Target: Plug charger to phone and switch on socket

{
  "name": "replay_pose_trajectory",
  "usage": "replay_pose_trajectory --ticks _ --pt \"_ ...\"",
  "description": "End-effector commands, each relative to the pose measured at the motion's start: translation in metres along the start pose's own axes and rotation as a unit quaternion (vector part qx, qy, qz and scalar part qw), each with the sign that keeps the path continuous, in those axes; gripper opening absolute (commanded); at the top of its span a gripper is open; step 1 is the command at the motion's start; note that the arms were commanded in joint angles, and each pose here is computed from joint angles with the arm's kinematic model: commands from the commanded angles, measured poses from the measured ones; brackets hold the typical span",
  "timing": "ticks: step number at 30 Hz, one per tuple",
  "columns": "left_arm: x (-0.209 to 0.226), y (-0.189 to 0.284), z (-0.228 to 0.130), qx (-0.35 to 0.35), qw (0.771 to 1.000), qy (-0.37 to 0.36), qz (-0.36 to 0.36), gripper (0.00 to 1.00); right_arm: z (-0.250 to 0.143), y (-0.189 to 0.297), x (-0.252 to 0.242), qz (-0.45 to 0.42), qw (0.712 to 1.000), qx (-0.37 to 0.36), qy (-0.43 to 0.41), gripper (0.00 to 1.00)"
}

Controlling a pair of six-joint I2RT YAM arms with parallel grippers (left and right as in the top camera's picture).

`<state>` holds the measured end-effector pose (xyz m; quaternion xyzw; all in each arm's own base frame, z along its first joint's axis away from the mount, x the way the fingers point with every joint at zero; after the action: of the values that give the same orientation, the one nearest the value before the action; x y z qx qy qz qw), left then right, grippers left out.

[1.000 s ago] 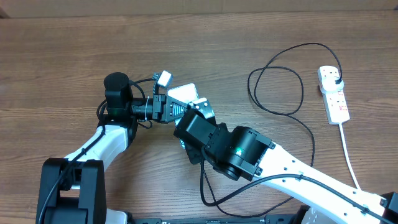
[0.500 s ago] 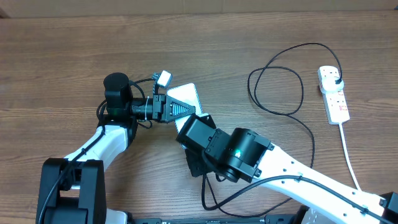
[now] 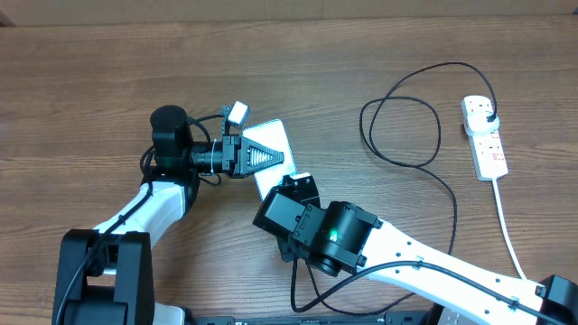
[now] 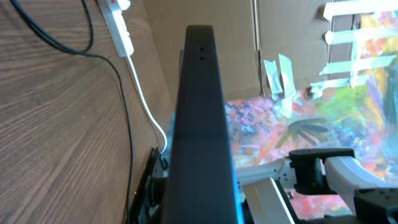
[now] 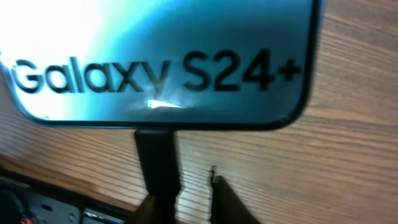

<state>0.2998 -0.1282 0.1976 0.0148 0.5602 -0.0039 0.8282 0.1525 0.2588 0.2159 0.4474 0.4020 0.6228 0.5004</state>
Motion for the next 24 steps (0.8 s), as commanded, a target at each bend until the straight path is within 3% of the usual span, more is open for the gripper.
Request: replay_pose_trajectory --ticks 1,3,24 --pt "-0.003 0.0 -0.004 0.015 1.0 -0.007 -0.012 0.04 0.006 0.002 -0.001 -0.005 1.0 -0.028 -0.009 0.09" --pt "-0.003 0.0 -0.004 0.015 1.0 -0.01 -0.012 0.04 0.007 0.002 -0.001 -0.003 1.0 -0.03 -0.009 0.04" --pt "-0.005 0.0 -0.007 0.032 0.999 0.035 -0.024 0.04 0.03 0.004 0.011 0.037 0.996 -0.08 0.03 0.04"
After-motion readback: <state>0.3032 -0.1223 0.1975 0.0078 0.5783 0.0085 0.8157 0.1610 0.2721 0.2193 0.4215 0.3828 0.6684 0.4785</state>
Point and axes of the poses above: each gripper's point midway between its finger pads, its own y axis back along the fingers, its own x axis along the line the jaws close on, z = x × y, the point moved 7 cm from there along y, back along the fingers, and after that the axes turned 10 degrees about -y, right-handed, at the moved point
